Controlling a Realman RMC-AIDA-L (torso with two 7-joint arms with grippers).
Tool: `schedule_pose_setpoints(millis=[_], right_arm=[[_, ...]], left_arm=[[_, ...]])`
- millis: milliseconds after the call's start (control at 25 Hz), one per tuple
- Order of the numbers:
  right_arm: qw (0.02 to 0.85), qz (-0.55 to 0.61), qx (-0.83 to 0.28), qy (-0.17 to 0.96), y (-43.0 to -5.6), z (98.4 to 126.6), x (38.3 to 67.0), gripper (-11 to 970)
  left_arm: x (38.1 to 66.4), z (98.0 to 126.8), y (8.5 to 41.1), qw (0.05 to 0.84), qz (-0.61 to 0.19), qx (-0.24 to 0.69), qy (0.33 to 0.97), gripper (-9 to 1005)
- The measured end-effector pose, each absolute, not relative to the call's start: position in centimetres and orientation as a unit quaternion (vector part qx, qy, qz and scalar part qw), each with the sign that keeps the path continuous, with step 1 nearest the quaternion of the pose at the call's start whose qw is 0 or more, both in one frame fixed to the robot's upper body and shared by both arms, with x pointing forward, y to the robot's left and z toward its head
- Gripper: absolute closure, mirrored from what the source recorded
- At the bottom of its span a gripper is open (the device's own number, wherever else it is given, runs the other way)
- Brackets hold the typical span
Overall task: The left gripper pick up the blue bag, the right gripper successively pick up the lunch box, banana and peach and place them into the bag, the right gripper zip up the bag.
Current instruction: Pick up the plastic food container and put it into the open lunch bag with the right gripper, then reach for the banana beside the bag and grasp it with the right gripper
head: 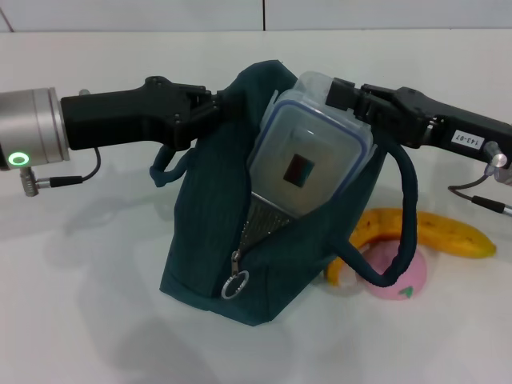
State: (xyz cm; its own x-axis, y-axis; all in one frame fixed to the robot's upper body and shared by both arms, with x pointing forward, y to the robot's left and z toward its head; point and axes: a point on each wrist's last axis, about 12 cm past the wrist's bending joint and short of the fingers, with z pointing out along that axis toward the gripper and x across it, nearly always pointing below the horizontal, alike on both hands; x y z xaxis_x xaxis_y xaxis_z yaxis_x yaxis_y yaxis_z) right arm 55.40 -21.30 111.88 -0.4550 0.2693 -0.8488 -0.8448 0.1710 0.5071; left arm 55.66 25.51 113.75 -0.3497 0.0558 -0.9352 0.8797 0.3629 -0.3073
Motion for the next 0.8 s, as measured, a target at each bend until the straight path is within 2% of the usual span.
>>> schedule_pose_setpoints(millis=[440,640,800], right_arm=[[0.462,0.588,-0.261,0.611,-21.0,112.0,55.6,863],[0.494,0.58,-0.274,0.587,-22.0,112.6,54.8,700],[0.531,0.567,-0.282,0.563,-24.6,113.8,53.5,547]], left_arm=[[55.5,113.5,25.5,0.457,-0.451,0.338,0.688,955],[55.3,113.1,25.5,0.454,-0.455,0.335,0.689,955],[55.2,112.9,25.6,0.454,-0.455,0.333,0.69,955]])
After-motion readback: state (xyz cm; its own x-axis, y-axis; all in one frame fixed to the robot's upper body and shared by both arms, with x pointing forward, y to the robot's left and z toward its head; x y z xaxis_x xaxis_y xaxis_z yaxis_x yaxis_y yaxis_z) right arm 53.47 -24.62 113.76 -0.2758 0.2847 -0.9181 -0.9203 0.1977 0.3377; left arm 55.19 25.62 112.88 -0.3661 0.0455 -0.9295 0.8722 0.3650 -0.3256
